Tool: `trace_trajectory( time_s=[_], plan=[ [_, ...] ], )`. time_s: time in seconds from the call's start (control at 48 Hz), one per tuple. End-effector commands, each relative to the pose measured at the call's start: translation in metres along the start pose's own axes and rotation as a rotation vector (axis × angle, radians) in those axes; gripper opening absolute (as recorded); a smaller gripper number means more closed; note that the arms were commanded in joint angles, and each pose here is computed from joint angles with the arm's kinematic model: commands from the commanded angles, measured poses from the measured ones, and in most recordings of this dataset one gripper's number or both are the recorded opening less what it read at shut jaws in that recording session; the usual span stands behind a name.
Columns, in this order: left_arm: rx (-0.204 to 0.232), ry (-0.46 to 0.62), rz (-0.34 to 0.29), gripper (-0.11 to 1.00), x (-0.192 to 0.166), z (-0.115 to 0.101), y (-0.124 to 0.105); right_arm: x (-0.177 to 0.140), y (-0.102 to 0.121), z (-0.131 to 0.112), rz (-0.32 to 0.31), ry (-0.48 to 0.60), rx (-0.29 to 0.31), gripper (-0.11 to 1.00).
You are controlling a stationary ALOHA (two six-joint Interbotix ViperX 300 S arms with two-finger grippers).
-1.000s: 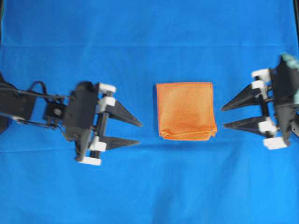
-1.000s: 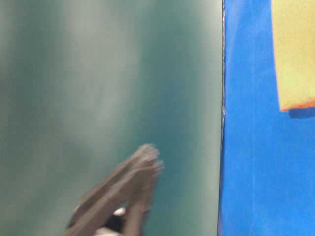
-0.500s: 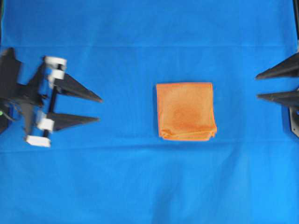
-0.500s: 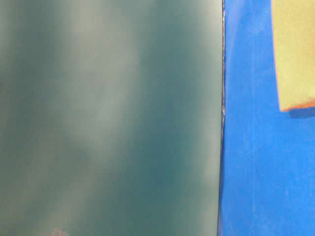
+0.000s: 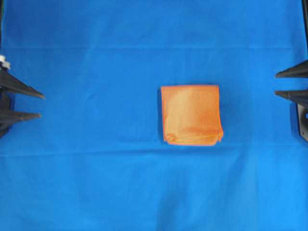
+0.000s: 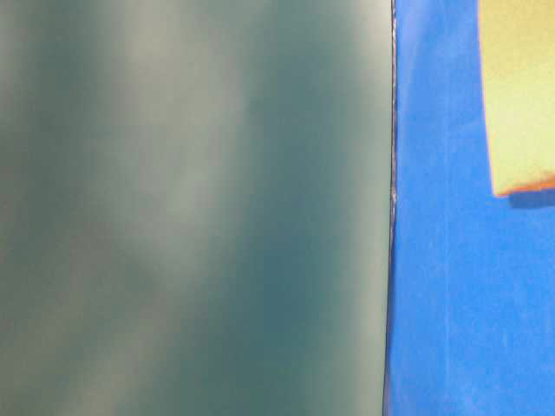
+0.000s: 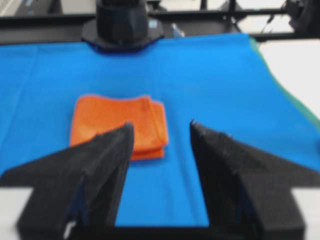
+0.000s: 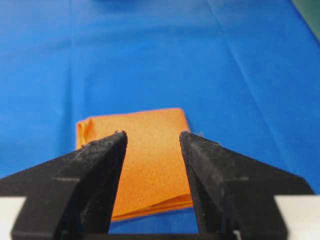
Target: Fold a vertical towel.
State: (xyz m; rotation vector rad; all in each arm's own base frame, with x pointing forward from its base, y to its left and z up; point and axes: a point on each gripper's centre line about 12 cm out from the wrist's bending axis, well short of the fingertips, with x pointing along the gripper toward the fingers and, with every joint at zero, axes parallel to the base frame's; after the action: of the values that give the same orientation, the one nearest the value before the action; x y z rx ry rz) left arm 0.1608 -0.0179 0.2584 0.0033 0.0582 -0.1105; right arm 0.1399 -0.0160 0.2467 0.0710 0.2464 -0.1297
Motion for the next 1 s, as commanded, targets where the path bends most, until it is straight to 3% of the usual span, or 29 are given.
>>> trace_trajectory(
  time_s=[0.0, 0.125, 0.98],
  plan=[
    [-0.006, -0.028, 0.003, 0.46, -0.008, -0.006, 0.001, 0.001, 0.0, 0.003, 0.002, -0.033, 0.017, 0.53],
    [-0.009, -0.04, 0.006, 0.46, -0.016, -0.017, 0.001, 0.001, 0.0, 0.004, 0.0, -0.042, 0.019, 0.53],
    [-0.008, -0.037, 0.004, 0.46, -0.016, -0.018, 0.001, 0.004, -0.002, 0.0, -0.01, -0.033, 0.032, 0.53]
  ],
)
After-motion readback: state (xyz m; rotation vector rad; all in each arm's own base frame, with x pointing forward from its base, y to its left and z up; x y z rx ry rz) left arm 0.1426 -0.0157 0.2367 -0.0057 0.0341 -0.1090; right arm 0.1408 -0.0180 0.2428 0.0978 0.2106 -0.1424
